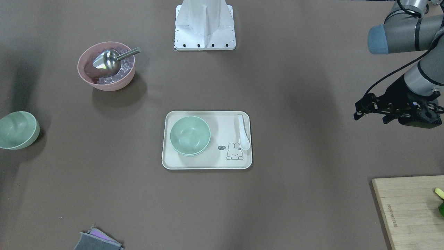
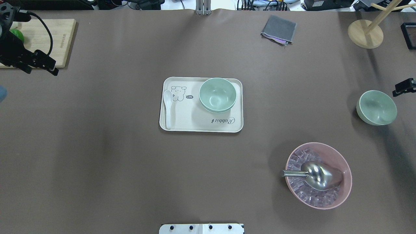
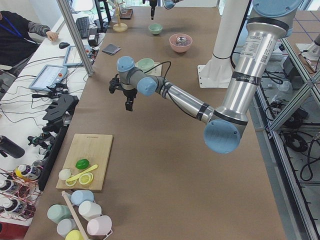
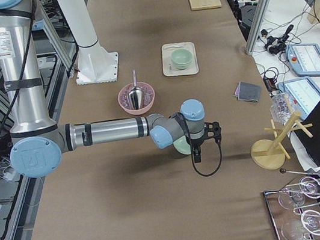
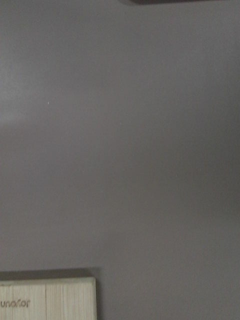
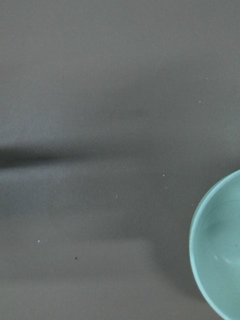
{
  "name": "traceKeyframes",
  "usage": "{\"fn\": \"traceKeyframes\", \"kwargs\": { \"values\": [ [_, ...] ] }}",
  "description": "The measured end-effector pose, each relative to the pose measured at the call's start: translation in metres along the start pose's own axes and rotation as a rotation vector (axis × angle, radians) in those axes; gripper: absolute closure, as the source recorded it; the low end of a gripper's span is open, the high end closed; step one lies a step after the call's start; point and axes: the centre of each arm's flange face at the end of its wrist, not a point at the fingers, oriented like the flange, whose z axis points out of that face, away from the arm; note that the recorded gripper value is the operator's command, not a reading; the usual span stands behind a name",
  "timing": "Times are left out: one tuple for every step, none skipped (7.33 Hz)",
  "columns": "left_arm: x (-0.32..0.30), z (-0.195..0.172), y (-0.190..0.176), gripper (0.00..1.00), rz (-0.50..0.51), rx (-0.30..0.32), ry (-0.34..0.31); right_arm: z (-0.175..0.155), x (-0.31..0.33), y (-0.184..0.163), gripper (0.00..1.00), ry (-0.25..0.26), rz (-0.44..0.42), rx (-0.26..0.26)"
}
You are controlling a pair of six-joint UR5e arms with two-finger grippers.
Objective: Stack green bowls together
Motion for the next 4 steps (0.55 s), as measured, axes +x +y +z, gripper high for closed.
{"fn": "traceKeyframes", "kwargs": {
  "values": [
    [-0.008, 0.002, 0.001, 0.01, 0.003, -0.004, -0.005, 0.005, -0.003, 0.002, 0.17, -0.004, 0.005, -0.001],
    [-0.014, 0.005, 0.002, 0.01, 0.006, -0.008, -0.008, 0.008, -0.004, 0.004, 0.19, -0.005, 0.006, -0.004],
    [-0.02, 0.007, 0.001, 0.01, 0.016, -0.012, -0.013, 0.01, -0.005, 0.006, 0.27, -0.006, 0.005, -0.007],
    [-0.031, 0.008, 0.0, 0.01, 0.031, -0.015, -0.019, 0.013, -0.004, 0.011, 0.3, -0.009, -0.002, -0.009]
  ]
}}
